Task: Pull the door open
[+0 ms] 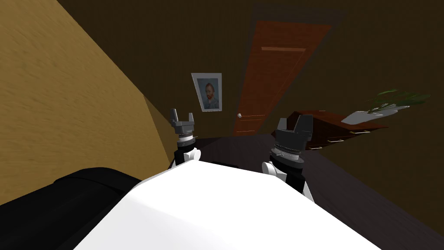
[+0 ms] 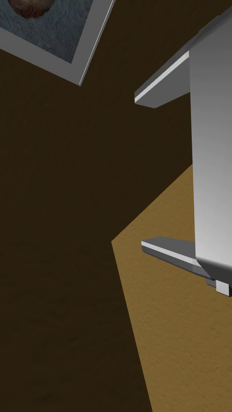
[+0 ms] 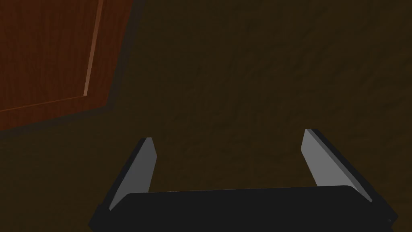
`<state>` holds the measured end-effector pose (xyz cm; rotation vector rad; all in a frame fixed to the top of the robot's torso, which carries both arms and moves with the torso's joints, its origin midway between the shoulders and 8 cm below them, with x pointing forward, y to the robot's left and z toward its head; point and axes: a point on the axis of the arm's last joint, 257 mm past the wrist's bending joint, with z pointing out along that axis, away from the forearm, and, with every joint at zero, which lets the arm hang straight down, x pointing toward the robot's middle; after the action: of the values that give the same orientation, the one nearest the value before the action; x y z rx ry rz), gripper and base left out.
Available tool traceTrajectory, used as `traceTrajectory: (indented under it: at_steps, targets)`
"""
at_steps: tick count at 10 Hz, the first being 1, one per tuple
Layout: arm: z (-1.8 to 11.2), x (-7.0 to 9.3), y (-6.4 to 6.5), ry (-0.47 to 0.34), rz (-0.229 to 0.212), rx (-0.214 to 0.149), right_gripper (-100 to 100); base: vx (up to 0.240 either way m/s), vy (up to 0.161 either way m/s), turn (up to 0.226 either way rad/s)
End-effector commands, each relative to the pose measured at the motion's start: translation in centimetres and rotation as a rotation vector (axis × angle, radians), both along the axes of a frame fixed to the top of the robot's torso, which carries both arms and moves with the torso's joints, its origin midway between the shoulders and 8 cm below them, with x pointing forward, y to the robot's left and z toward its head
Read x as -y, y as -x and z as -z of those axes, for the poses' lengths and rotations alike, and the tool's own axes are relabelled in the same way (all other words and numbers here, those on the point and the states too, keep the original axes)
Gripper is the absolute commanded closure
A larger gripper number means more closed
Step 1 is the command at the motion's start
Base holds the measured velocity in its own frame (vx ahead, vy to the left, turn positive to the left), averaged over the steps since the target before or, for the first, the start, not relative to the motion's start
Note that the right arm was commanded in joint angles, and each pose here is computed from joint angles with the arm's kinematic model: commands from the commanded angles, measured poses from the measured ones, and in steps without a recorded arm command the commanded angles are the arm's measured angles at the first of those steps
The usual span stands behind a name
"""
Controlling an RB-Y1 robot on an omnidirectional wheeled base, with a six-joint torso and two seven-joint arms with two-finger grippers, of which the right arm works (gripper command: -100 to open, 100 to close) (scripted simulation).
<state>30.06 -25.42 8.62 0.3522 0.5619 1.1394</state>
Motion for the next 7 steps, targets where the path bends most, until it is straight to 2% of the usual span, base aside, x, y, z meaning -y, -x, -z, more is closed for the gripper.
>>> traceTrajectory:
  at_steps: [1, 3, 7]
  targets:
    - [0.9, 0.0, -0.7, 0.016, 0.015, -0.019, -100, 0.041, -0.106, 0.057]
    - [2.5, -0.1, -1.9, 0.043, 0.039, -0.049, -100, 0.133, 0.019, -0.011]
    - [4.7, -0.2, -3.4, 0.082, 0.072, -0.092, -100, 0.098, 0.005, 0.010]
